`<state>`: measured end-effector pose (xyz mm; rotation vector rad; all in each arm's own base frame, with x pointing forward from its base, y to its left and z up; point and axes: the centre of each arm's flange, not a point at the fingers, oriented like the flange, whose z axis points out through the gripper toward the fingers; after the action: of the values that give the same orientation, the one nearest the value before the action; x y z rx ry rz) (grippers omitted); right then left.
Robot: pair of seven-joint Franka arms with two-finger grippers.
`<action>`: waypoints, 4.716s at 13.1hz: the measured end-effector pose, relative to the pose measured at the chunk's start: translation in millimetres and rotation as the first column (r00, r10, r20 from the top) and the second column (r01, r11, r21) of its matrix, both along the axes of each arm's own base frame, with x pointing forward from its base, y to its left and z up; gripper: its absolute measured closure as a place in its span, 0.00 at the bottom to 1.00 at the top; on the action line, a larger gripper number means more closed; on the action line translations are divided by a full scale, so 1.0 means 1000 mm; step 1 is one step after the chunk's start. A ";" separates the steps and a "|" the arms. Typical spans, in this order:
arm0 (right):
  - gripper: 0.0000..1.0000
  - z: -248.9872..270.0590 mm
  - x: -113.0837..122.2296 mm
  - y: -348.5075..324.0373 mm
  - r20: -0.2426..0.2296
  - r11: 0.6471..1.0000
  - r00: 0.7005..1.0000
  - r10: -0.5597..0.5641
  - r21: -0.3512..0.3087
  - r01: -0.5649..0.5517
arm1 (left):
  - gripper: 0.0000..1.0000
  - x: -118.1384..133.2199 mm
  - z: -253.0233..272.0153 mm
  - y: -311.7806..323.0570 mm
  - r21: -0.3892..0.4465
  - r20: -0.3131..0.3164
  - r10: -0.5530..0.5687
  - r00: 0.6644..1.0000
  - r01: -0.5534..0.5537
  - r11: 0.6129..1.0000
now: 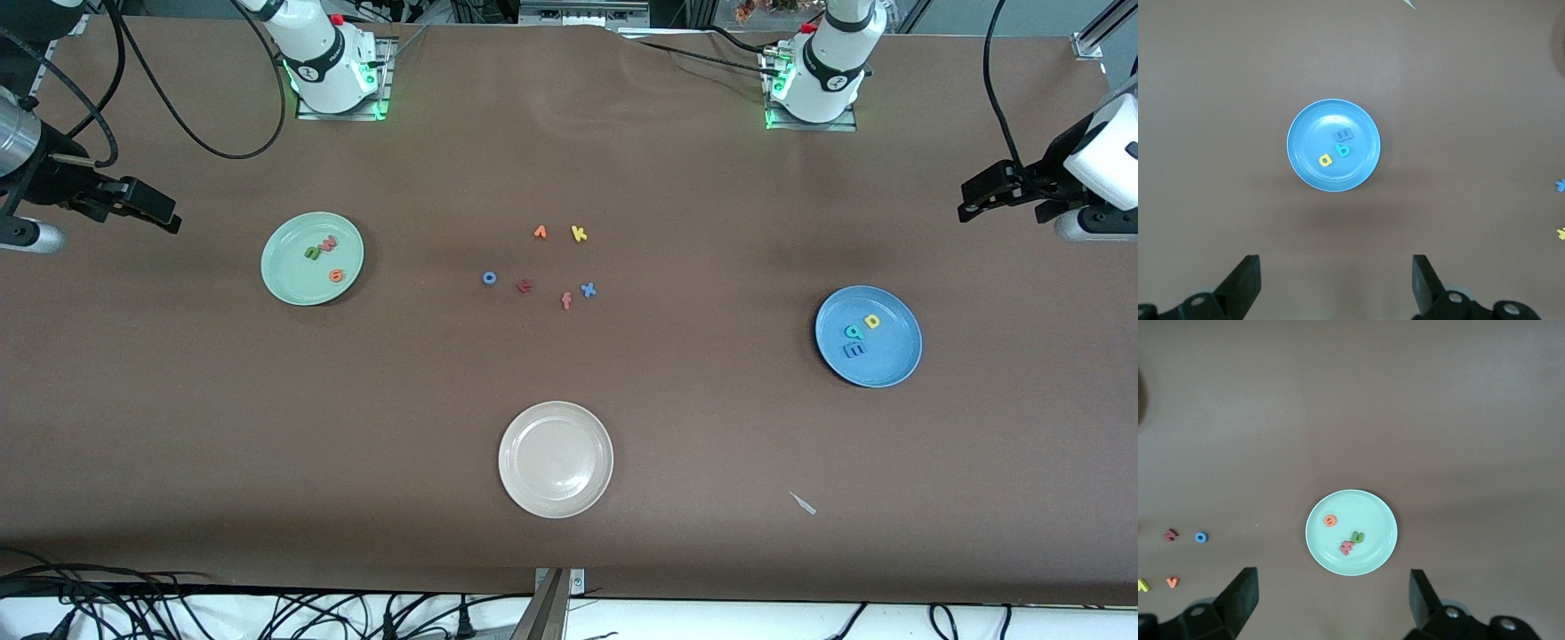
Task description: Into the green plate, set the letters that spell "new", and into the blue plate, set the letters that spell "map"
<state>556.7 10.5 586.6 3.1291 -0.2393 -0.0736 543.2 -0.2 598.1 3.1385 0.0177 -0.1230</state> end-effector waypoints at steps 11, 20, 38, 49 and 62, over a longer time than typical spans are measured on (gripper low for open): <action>0.00 0.000 0.000 0.000 0.000 1.000 1.000 0.000 0.000 0.000 | 0.00 0.000 0.000 -0.002 0.000 0.000 -0.005 1.000 0.005 1.000; 0.00 0.000 0.000 0.000 0.000 1.000 1.000 -0.001 0.000 0.001 | 0.00 0.000 -0.001 -0.003 0.000 -0.002 -0.007 1.000 0.007 1.000; 0.00 0.000 0.000 0.000 0.000 1.000 1.000 -0.001 0.000 0.001 | 0.00 0.000 -0.001 -0.006 0.000 -0.002 -0.013 1.000 0.013 1.000; 0.00 0.000 0.000 0.000 0.000 1.000 1.000 -0.001 0.000 0.001 | 0.00 0.000 -0.002 -0.010 0.000 -0.004 -0.021 1.000 0.021 1.000; 0.00 0.000 0.000 0.000 0.000 1.000 1.000 -0.001 0.000 0.001 | 0.00 0.000 -0.005 -0.010 0.000 -0.007 -0.021 1.000 0.021 1.000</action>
<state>556.8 10.5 586.4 3.1289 -0.2410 -0.0742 543.4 -10.7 592.7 3.1390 -0.0156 -0.1336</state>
